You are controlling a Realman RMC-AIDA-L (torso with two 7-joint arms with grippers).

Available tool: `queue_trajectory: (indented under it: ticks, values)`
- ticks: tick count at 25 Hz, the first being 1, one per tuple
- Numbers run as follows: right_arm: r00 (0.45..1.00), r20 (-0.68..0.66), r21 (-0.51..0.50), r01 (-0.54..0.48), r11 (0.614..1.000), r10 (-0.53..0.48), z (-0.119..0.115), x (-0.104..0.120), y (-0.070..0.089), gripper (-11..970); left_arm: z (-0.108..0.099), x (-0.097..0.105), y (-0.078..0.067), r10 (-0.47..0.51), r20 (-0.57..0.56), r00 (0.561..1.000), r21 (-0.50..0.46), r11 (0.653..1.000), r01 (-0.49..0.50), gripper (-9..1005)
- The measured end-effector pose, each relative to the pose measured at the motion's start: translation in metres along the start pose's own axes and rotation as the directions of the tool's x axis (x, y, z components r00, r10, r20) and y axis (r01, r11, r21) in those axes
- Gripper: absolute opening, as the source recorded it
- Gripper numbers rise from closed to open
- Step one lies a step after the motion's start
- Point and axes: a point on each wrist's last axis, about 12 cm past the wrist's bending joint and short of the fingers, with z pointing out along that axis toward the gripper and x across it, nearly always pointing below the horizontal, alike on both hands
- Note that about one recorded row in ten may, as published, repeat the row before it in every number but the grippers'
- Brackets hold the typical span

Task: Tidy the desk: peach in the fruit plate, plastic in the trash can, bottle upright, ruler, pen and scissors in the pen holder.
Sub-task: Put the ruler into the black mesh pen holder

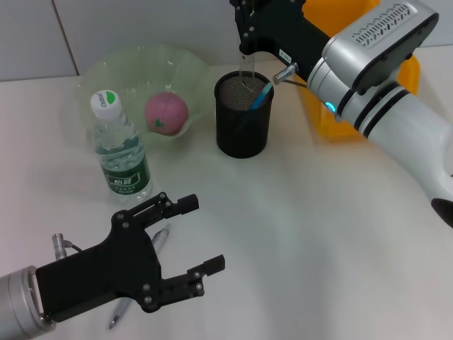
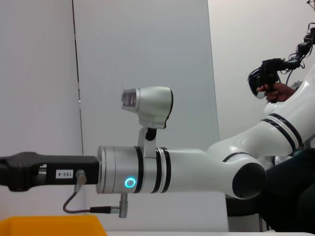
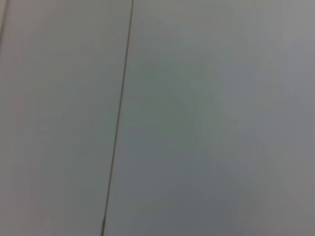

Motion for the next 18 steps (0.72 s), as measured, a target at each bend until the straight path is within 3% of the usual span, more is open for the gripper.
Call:
queue_trajectory:
  ticks: [18]
  values:
    - [0.999,-0.047,0.004,0.0,1.0,0.0,0.0022,0.0104,0.0002,5,-0.0001,0.0002,-0.0001,0.003,0.0,1.0,0.0,1.0,-0.003,795]
